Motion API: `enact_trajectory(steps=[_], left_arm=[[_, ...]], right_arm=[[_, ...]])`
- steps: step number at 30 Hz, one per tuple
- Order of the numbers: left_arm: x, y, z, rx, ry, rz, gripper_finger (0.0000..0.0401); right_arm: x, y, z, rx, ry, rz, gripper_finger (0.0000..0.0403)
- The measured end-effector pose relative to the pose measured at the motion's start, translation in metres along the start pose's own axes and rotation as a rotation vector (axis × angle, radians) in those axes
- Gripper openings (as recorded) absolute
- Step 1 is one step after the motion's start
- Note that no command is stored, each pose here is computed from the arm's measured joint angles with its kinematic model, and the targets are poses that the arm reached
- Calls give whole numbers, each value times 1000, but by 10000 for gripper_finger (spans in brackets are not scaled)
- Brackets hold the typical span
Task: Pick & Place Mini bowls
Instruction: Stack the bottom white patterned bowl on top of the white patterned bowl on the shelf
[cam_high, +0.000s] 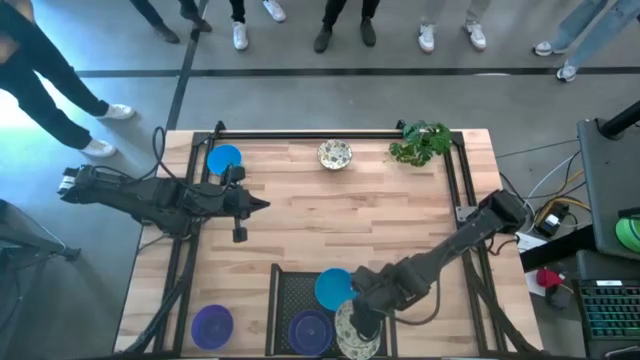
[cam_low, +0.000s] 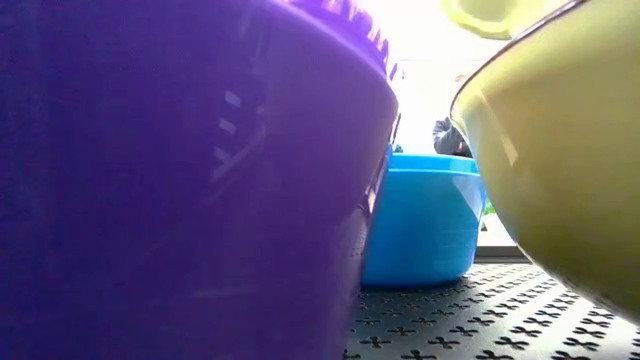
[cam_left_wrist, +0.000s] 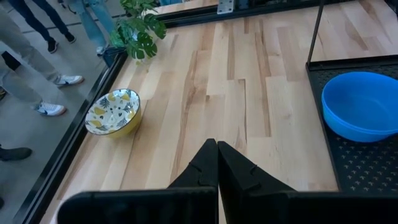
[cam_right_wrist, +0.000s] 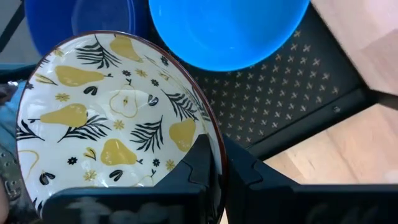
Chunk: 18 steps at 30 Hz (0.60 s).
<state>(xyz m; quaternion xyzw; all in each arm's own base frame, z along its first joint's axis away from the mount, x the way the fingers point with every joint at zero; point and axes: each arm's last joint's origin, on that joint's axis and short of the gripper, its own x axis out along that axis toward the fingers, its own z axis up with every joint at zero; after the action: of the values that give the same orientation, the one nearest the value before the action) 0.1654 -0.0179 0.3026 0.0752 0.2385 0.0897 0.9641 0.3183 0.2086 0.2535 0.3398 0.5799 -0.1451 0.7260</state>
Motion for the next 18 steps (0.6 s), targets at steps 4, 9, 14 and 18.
enact_trajectory(steps=[4,9,14,18], left_arm=[[0,0,0,0,-1,0,0],[0,0,0,0,-1,0,0],[0,0,0,1,-2,0,0],[0,0,0,0,-4,1,0]], right_arm=[[5,2,-7,0,3,21,11],[10,2,-15,13,4,23,11],[14,1,-18,21,-15,24,11],[14,2,-18,18,-46,32,11]])
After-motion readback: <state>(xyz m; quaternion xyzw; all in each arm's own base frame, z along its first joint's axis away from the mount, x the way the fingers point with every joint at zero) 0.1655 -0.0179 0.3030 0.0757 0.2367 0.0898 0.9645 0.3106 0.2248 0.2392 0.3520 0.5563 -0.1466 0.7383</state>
